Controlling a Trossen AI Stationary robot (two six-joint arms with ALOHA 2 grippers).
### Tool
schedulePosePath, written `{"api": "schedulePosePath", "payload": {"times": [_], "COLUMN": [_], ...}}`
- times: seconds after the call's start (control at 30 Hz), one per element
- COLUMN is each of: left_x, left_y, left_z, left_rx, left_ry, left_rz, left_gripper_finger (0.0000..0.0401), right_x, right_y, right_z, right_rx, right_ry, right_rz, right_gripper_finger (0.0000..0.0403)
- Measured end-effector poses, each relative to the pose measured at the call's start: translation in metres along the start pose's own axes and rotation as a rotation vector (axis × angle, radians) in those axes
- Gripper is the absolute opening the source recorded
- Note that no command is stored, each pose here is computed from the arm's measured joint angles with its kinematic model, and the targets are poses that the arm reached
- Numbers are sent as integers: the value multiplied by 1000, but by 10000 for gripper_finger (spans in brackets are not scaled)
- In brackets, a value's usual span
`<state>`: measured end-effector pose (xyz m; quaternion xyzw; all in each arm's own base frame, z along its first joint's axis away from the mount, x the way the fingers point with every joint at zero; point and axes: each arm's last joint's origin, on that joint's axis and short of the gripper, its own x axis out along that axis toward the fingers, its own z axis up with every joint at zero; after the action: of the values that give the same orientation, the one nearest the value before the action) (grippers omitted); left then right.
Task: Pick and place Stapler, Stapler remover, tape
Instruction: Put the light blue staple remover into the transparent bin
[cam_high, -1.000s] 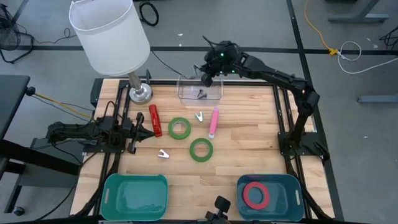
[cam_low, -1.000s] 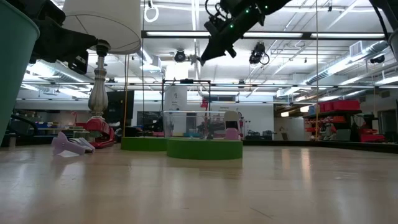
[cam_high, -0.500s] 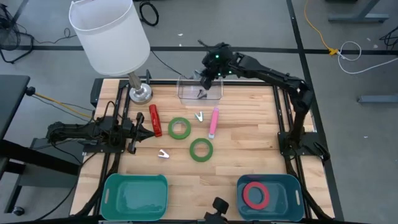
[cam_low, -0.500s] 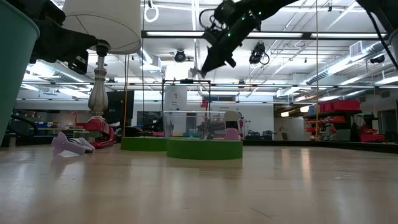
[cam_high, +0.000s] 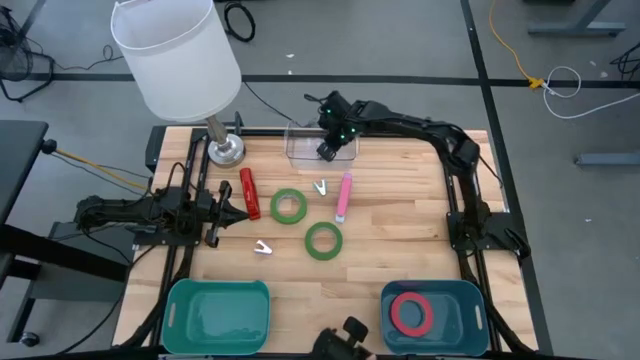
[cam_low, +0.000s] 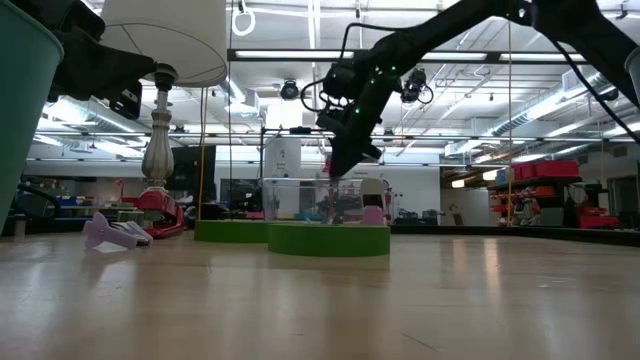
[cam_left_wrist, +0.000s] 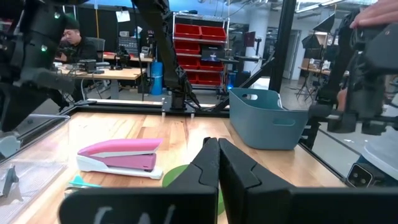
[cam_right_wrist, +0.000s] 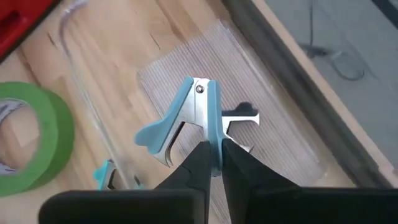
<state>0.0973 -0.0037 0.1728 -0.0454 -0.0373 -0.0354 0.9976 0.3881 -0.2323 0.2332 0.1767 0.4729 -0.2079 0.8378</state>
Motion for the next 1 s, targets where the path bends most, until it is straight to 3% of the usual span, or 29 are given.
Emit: {"api": "schedulePosePath", "payload": {"times": [0.73, 1.0], "left_x": [0, 0], "left_y": [0, 0], "left_z": [0, 0], "left_rx": [0, 0], "left_ry": [0, 0], "left_rz": [0, 0], "left_gripper_finger": [3, 3], "right_x": [4, 4], "right_y": [-5, -4], "right_z": [-1, -1], "right_rx": [7, 9], "right_ry": [10, 13], "right_rz": [-6, 88], "right_gripper_finger": [31, 48]}}
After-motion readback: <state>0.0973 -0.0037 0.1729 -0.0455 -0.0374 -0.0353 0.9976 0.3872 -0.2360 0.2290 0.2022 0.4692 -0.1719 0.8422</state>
